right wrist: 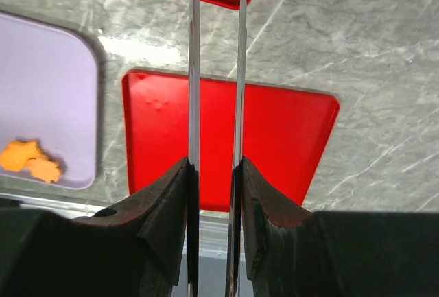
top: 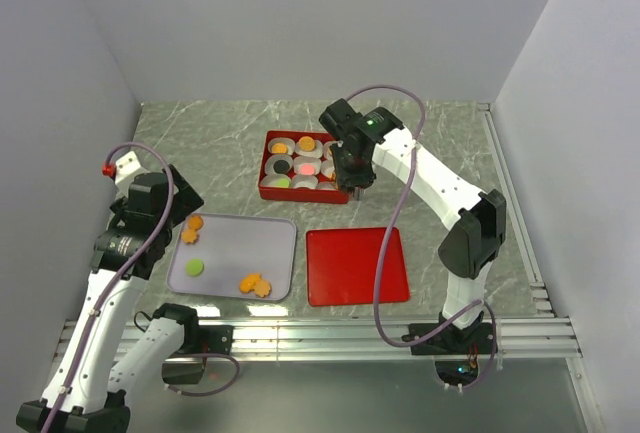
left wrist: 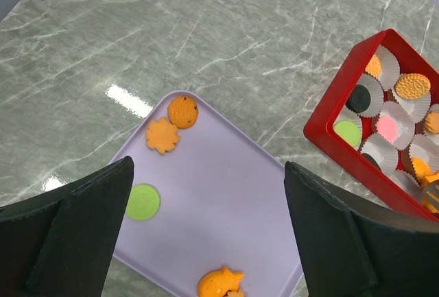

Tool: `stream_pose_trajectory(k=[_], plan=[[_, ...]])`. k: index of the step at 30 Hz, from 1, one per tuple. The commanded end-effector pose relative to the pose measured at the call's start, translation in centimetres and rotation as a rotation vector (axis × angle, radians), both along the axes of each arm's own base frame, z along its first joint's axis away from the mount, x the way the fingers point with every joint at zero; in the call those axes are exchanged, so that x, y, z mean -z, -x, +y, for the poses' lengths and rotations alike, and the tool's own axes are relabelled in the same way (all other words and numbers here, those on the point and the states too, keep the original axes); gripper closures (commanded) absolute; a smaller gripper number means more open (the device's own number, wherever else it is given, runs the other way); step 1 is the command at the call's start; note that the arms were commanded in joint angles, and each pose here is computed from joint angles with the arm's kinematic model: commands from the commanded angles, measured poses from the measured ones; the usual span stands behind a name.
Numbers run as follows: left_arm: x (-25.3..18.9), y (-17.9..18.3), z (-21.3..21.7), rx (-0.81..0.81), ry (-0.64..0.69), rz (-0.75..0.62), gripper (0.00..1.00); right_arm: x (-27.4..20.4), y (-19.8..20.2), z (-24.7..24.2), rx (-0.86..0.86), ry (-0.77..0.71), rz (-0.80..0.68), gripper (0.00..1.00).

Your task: Pack the cookies

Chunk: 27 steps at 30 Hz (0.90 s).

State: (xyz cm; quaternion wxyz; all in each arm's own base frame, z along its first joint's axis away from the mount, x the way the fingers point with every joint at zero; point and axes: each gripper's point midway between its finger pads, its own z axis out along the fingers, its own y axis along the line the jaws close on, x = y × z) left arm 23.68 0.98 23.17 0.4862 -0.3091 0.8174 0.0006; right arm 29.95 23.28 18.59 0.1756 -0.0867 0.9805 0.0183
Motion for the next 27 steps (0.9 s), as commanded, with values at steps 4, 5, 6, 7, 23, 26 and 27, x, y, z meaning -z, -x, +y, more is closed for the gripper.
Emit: stream_pose_trajectory(k=[4, 5, 6, 7, 23, 26, 27], plan=[[-0.5, -0.2, -0.3, 0.009, 0.010, -0.023, 0.02, -1.6, -0.8, -0.1, 0.006, -0.041, -0.080, 0.69], [-0.6, -0.2, -0.4, 0.012, 0.011, -0.026, 0.02, -1.6, -0.7, -0.1, 0.006, -0.043, -0.079, 0.69], [-0.6, -0.2, -0.4, 0.011, 0.010, -0.026, 0.01, -1.6, -0.7, -0.1, 0.009, -0.044, -0.080, 0.69], [-0.7, -0.2, -0.4, 0.012, 0.012, -0.029, 0.01, -1.7, -0.6, -0.2, 0.010, -0.044, -0.079, 0.68], [-0.8, 0.0, -0.3, 0.005, 0.012, -0.036, 0.01, -3.0, -0.1, -1.0, 0.023, -0.043, -0.105, 0.53], [-0.9, 0.0, -0.3, 0.006, 0.013, -0.041, 0.00, -3.2, 0.1, -1.2, 0.029, -0.050, -0.109, 0.53], [-1.0, 0.0, -0.3, 0.007, 0.014, -0.043, 0.01, -3.1, 0.3, -1.2, 0.027, -0.048, -0.106, 0.53]])
